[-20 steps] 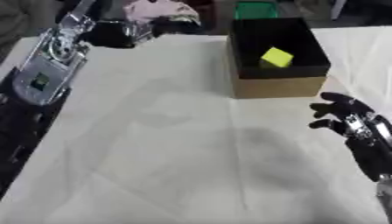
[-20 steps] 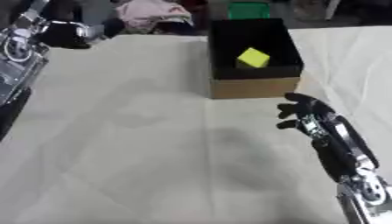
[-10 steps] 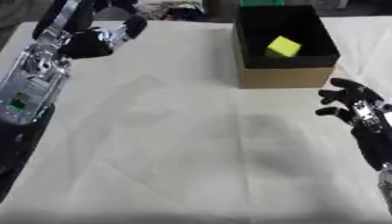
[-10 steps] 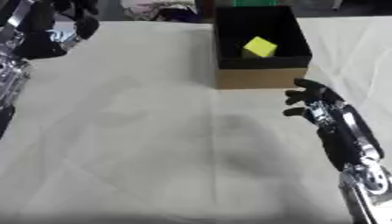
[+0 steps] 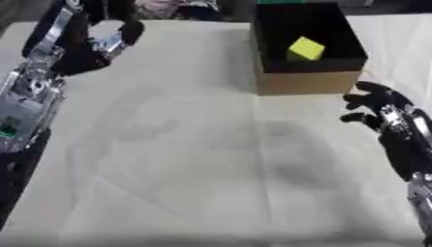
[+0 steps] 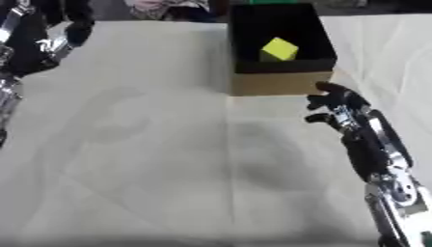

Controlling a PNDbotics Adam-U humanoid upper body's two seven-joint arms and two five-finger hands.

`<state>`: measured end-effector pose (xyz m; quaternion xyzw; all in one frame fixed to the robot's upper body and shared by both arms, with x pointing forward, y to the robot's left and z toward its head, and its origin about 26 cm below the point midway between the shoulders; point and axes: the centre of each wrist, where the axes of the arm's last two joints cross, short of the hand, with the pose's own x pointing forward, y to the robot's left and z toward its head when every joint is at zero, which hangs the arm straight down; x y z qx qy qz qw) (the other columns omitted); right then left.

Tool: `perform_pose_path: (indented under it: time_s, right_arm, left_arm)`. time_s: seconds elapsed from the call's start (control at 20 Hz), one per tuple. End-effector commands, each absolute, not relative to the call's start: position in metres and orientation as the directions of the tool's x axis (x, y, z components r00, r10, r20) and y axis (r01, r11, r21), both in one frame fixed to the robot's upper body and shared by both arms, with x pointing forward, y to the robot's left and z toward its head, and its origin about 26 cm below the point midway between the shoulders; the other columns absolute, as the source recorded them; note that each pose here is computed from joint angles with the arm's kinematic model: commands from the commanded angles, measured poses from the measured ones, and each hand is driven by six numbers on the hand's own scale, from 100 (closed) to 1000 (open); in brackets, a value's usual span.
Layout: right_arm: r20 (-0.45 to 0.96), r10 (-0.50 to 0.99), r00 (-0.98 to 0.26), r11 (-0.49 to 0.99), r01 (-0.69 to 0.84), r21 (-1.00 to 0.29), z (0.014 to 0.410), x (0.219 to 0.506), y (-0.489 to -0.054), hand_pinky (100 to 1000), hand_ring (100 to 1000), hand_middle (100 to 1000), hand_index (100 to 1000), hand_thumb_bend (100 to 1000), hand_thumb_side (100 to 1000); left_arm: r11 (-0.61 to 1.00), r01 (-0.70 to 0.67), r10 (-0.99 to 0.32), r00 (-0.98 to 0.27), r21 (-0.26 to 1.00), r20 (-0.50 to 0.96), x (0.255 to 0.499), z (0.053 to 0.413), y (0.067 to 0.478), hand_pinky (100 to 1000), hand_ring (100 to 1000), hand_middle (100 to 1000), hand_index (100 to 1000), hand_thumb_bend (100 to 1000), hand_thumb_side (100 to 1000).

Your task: Pick up objects on the table and place them in the box.

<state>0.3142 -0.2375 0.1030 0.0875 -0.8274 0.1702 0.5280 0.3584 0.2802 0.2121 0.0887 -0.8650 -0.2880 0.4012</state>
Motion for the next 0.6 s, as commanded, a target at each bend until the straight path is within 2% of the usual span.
perform_pose_path:
  time_s: [0.05,0.6]
  right_arm:
    - [0.889,0.039,-0.456,0.928,-0.313,-0.201,0.1122,0.3143,-0.2389,661,855,568,840,100,691]
    - [0.889,0.041,-0.457,0.93,-0.308,-0.201,0.1124,0.3147,-0.2392,662,856,569,839,100,689]
  left_arm:
    - [0.812,0.059,-0.4,-0.669,0.581,0.627,0.3581,0.2181,0.2838,733,598,578,716,498,530]
    - [0.81,0.057,-0.405,-0.664,0.583,0.628,0.3585,0.2163,0.2849,734,601,582,716,496,534]
